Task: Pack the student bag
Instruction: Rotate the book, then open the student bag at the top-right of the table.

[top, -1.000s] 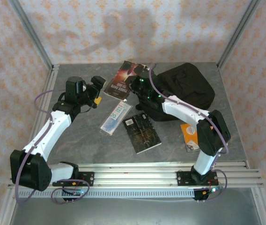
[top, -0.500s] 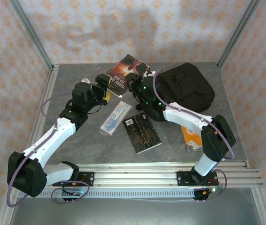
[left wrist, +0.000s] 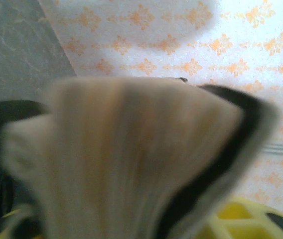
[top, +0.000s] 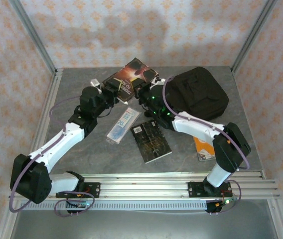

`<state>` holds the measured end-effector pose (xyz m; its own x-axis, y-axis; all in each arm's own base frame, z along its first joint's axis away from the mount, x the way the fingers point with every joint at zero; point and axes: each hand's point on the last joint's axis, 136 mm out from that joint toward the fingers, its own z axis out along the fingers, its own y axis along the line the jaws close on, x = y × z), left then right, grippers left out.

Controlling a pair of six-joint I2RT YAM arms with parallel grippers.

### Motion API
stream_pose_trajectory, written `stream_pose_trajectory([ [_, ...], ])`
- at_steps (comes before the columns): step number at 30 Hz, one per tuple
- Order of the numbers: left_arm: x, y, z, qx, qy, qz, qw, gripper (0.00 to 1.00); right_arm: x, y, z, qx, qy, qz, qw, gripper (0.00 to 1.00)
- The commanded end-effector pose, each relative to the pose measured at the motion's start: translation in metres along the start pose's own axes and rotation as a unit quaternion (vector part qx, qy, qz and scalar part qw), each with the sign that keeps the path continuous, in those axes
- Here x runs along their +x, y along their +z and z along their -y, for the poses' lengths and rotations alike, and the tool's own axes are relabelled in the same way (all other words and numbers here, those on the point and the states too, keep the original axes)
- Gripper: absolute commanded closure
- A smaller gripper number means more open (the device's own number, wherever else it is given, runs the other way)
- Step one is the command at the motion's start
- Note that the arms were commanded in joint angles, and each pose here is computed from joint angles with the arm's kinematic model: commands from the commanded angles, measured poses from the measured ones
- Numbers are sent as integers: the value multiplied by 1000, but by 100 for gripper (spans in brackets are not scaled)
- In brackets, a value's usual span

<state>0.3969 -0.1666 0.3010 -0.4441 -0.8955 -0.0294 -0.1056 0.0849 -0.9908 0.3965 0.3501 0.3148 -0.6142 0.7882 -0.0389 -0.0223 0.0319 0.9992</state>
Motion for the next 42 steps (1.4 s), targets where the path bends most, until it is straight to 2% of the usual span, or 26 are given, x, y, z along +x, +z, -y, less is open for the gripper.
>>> stream_pose_trajectory([
  [1, -1, 0, 21, 42, 10, 7, 999, 69, -6, -12, -50, -77, 12, 14, 997, 100],
  [5, -3, -4, 24, 43, 27, 13, 999, 100, -4, -14, -46, -59, -10, 6, 998, 100],
  [6, -4, -6, 26, 41, 33, 16, 998, 100, -4, -16, -42, -42, -24, 6, 999, 99],
  [7, -4, -8, 28, 41, 39, 19, 998, 100, -5, -18, -38, -26, -37, 10, 999, 93],
  [9, -7, -16, 33, 35, 62, 25, 997, 100, -14, -27, -28, 18, -84, 28, 996, 70],
  [10, -8, -20, 35, 29, 75, 28, 996, 100, -18, -34, -23, 42, -112, 37, 992, 63],
  [13, -13, -37, 38, -6, 121, 33, 992, 100, -38, -60, -17, 121, -209, 70, 968, 49],
  [16, -16, -54, 36, -40, 168, 33, 984, 100, -59, -86, -11, 202, -309, 87, 925, 43],
  [18, -15, -64, 30, -75, 211, 23, 974, 100, -72, -99, -3, 254, -369, 71, 891, 43],
  [20, -13, -70, 24, -101, 244, 7, 965, 100, -78, -102, 9, 288, -418, 24, 861, 43],
  [22, -9, -75, 17, -117, 270, -9, 956, 100, -80, -102, 25, 326, -463, -48, 823, 44],
  [25, -9, -81, 6, -138, 307, -18, 942, 100, -84, -109, 52, 394, -522, -154, 741, 42],
  [28, -16, -86, -5, -163, 336, -9, 928, 100, -102, -115, 67, 448, -551, -189, 678, 39],
  [32, -20, -88, -13, -179, 361, -7, 915, 100, -126, -119, 78, 494, -571, -195, 627, 36],
  [35, -21, -87, -18, -185, 362, -8, 913, 100, -142, -118, 86, 517, -568, -189, 612, 38],
  [42, -19, -85, -27, -195, 349, -24, 916, 100, -104, -94, 133, 488, -511, -300, 641, 47],
])
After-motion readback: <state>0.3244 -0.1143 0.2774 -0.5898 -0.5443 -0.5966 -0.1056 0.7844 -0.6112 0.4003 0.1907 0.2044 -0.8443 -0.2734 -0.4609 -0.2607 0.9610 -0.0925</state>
